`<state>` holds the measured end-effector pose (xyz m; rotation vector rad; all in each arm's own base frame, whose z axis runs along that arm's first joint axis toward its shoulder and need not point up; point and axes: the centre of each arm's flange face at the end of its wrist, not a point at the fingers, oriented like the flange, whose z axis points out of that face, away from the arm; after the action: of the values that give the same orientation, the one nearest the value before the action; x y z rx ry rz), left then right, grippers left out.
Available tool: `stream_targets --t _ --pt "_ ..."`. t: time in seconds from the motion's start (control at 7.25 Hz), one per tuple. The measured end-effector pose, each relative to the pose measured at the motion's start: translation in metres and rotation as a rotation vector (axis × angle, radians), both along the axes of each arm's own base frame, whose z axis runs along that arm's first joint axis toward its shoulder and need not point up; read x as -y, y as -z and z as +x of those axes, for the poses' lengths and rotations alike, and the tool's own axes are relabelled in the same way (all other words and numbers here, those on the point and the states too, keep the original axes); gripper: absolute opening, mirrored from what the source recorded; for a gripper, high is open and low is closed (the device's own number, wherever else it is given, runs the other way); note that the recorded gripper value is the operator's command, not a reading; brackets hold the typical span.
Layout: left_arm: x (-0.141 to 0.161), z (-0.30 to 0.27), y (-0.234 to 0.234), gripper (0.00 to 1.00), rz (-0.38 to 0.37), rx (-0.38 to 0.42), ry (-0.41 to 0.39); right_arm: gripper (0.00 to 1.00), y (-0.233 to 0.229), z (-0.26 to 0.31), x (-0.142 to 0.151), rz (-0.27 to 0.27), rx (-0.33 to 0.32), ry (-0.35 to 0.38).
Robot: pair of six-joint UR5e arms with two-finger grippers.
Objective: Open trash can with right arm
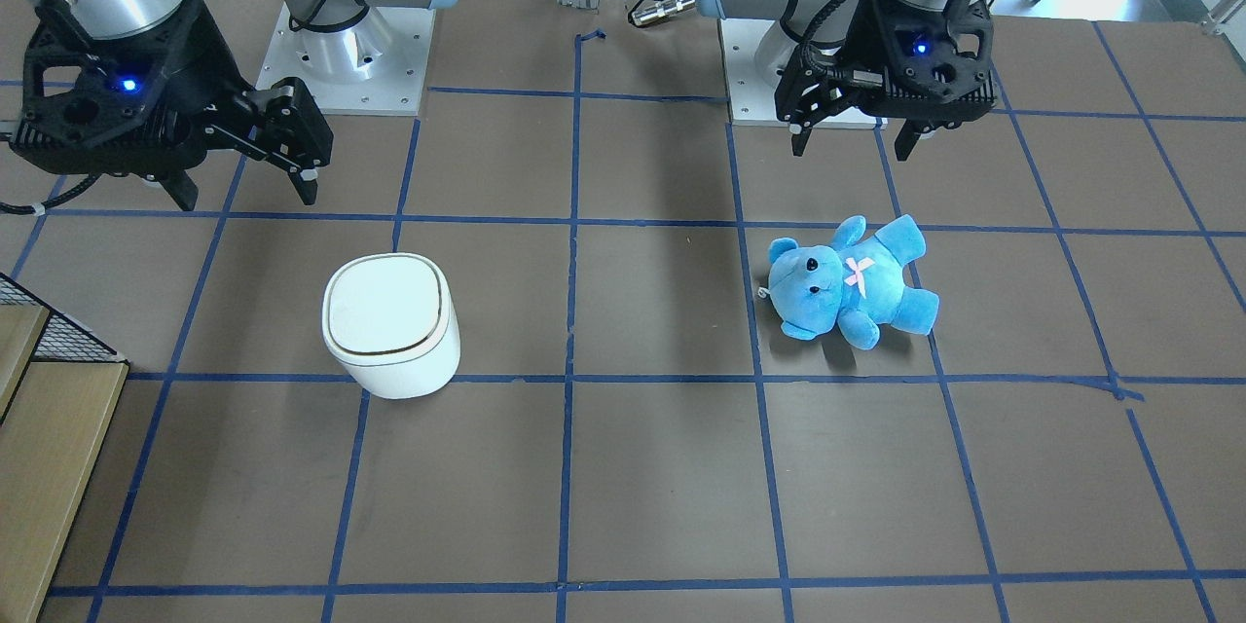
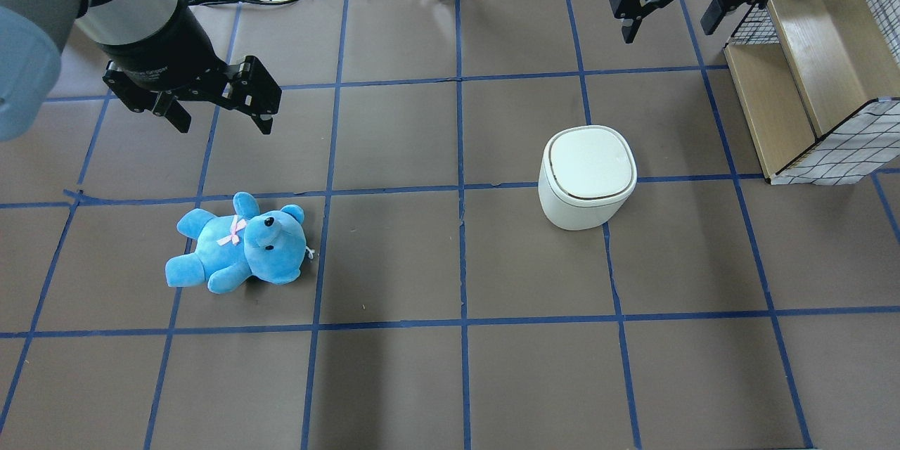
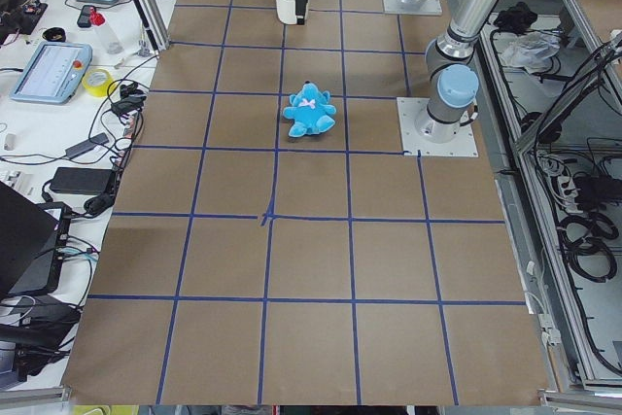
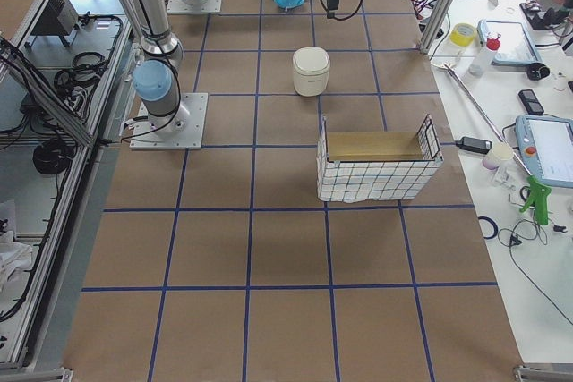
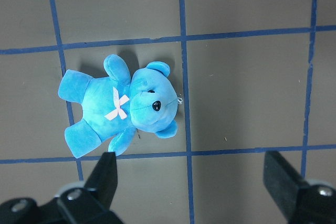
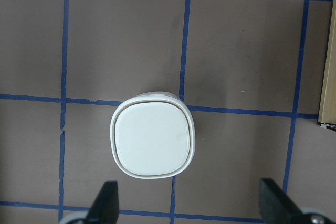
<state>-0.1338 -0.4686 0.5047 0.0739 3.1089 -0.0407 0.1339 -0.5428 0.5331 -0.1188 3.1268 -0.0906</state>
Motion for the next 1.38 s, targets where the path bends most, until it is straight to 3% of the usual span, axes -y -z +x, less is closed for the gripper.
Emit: stream_targets --t 0.55,0.69,0.97,1.38 --pt "0.0000 0.0000 0.0000 1.00 0.000 0.000 0.000 0.89 0.0005 -0.0001 -0.0006 -0.002 -0.009 0.001" --pt "0.0000 0.0000 0.0000 1.00 0.000 0.000 0.000 0.81 0.0008 -0.0001 -0.0006 -0.001 -0.010 0.002" --pt "0.0000 0.0000 0.0000 1.00 0.000 0.000 0.000 0.27 0.0014 0.0000 0.0001 0.001 -0.010 0.003" --pt "-0.0001 -0.0002 0.0000 1.00 0.000 0.000 0.000 0.06 0.0007 0.0011 0.0000 0.001 -0.010 0.001"
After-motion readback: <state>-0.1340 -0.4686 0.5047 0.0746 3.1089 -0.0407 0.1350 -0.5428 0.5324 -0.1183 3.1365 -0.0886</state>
